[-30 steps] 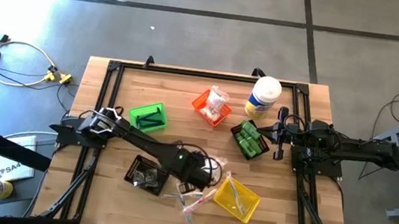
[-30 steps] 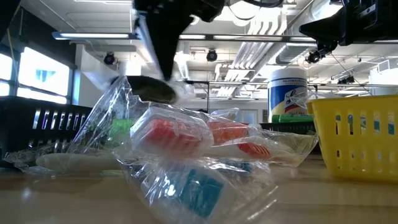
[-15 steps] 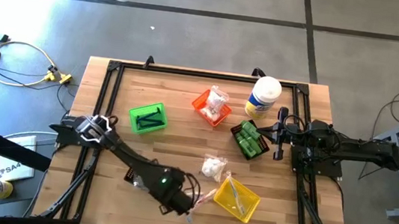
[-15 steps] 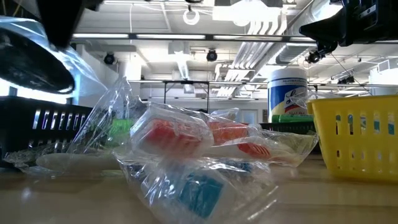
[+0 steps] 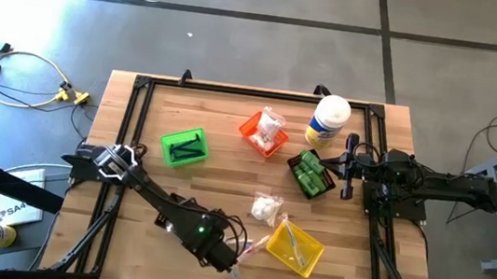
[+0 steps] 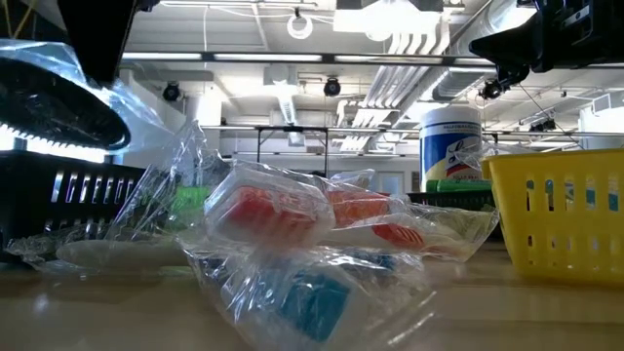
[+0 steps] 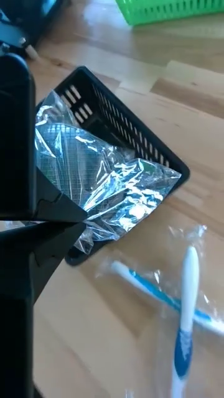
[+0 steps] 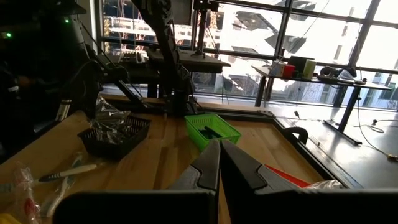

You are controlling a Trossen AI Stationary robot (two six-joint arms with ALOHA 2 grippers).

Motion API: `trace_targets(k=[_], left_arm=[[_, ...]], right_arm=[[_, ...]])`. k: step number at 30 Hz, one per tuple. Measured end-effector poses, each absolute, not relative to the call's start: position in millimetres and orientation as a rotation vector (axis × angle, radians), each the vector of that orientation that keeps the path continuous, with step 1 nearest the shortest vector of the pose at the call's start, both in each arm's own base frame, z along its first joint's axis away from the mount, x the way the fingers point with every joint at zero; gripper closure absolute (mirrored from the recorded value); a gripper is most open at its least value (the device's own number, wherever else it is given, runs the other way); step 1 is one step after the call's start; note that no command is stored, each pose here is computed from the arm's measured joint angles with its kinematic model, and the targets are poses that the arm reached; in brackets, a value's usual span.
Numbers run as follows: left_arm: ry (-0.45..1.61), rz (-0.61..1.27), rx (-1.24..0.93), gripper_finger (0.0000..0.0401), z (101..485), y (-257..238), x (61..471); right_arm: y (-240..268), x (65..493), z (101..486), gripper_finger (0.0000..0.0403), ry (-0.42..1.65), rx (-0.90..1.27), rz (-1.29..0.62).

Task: Pick & Place Travel size toiletries
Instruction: Put the black hairbrush into the bottom black bin, then put the orange toothbrush into the yellow bin

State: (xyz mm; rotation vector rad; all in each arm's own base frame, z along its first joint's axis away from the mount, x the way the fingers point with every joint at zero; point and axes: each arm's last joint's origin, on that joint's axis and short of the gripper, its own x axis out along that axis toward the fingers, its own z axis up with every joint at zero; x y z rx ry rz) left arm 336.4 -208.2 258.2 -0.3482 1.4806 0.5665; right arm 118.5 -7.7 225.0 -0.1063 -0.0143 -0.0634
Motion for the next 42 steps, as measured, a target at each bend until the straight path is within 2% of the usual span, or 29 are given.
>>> trace_targets(k=[13, 17, 23, 26, 33, 42], left_arm=[[1.47, 0.646, -0.295, 0.0392, 242, -204, 333], [1.474, 0.653, -0.286, 0.0361, 242, -203, 332], [1.493, 0.654, -0.259, 0.0295, 242, -199, 333], [1.495, 0.664, -0.268, 0.0279, 243, -193, 336], [1.495, 0.646, -0.25, 0.0277, 250, -178, 346], [1.339, 0.595, -0.204, 0.0277, 261, -178, 358]], right_arm=[[-8, 119, 225, 0.0398, -0.014, -0.106, -0.063], [-8, 119, 225, 0.0398, -0.014, -0.106, -0.063], [-8, 119, 225, 0.0398, -0.014, -0.106, -0.063], [-8, 119, 225, 0.0398, -0.014, -0.106, -0.063], [-8, 118, 225, 0.0398, -0.014, -0.109, -0.063], [-8, 119, 224, 0.0398, -0.007, -0.109, -0.063]])
